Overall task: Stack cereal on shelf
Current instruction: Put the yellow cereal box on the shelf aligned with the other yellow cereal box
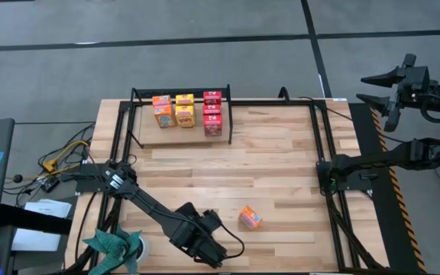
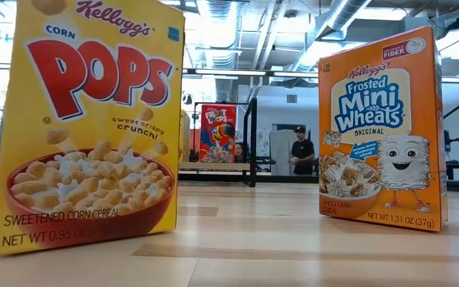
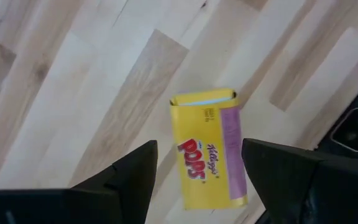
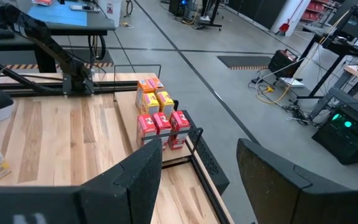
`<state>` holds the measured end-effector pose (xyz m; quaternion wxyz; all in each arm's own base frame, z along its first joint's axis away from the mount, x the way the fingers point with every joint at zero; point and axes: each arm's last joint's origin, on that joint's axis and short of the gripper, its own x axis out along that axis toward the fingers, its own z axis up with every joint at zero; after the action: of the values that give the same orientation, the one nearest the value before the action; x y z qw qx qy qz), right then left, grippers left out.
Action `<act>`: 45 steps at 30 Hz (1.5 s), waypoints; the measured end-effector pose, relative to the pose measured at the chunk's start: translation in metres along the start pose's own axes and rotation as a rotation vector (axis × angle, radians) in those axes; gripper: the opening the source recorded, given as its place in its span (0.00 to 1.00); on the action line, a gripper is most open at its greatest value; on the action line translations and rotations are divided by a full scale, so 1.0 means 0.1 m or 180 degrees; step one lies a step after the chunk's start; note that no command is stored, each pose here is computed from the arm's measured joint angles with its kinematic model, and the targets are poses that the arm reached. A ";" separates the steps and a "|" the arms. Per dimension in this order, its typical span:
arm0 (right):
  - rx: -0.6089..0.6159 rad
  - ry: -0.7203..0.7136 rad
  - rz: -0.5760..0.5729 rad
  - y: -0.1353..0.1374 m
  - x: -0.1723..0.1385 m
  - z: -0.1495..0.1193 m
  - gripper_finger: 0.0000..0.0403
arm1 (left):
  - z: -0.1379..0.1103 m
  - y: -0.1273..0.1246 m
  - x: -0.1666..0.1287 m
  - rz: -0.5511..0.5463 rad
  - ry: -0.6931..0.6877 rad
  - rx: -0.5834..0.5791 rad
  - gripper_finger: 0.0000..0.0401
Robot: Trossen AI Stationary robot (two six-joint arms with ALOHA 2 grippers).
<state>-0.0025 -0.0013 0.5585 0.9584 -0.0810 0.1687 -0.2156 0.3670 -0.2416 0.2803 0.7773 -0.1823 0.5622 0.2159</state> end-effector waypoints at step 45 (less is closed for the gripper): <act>-0.0001 0.0000 -0.0002 0.00 0.00 0.00 0.58 | -0.29 0.45 -0.11 -0.1094 0.0030 -0.0708 0.56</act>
<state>-0.0025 -0.0013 0.5585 0.9583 -0.0812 0.1688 -0.2158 0.3167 -0.2204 0.2799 0.7751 -0.3613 0.4991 0.1401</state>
